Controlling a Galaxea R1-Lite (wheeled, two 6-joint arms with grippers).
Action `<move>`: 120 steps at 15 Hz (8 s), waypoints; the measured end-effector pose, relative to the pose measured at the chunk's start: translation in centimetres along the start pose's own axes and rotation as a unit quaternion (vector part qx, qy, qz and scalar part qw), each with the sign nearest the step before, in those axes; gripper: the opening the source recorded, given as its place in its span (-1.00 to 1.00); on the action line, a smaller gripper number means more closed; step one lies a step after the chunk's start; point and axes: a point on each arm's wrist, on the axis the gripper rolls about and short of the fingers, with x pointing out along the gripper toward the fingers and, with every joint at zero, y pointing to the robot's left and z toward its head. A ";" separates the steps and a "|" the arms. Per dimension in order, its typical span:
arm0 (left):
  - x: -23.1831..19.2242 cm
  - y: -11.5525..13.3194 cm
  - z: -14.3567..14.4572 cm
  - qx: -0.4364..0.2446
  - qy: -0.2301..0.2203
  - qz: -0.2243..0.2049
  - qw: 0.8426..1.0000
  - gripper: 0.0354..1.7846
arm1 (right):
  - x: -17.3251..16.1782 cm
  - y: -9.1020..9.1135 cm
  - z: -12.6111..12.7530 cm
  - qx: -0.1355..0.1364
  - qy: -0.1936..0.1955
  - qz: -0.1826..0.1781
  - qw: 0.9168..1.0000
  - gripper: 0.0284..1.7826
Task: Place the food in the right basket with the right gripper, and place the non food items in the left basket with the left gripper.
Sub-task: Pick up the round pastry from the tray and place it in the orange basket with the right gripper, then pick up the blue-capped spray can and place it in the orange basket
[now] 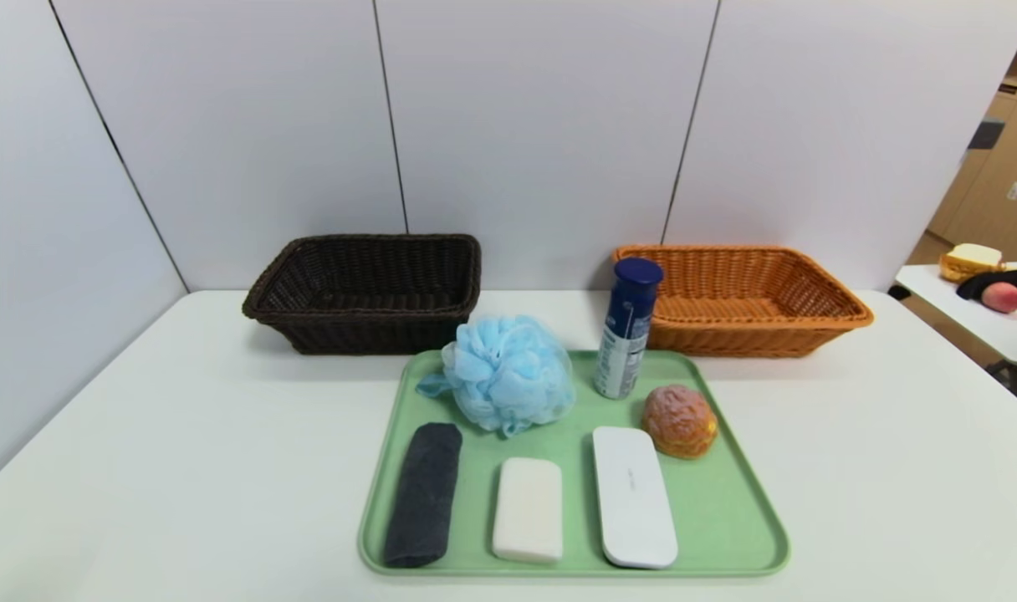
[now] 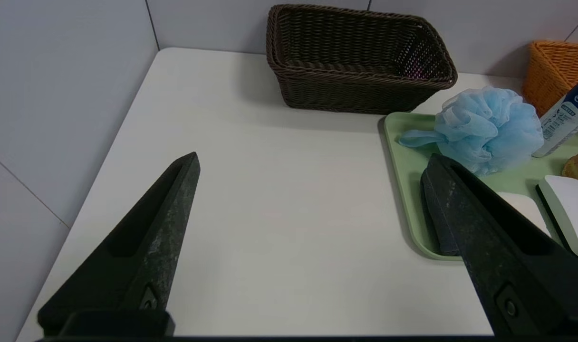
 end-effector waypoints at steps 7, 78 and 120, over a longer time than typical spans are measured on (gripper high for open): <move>9.6 -1.2 6.3 -0.089 0.066 -0.071 0.991 0.89 | 11.3 1.0 10.1 0.097 0.172 0.028 0.980 0.90; 11.5 -3.3 2.1 -0.033 0.183 -0.119 0.975 0.89 | 28.3 3.9 11.3 0.203 0.197 -0.042 0.958 -0.21; 12.8 -3.6 1.5 -0.030 0.209 -0.116 0.971 0.89 | 31.8 3.1 11.6 0.200 0.207 -0.019 0.957 0.87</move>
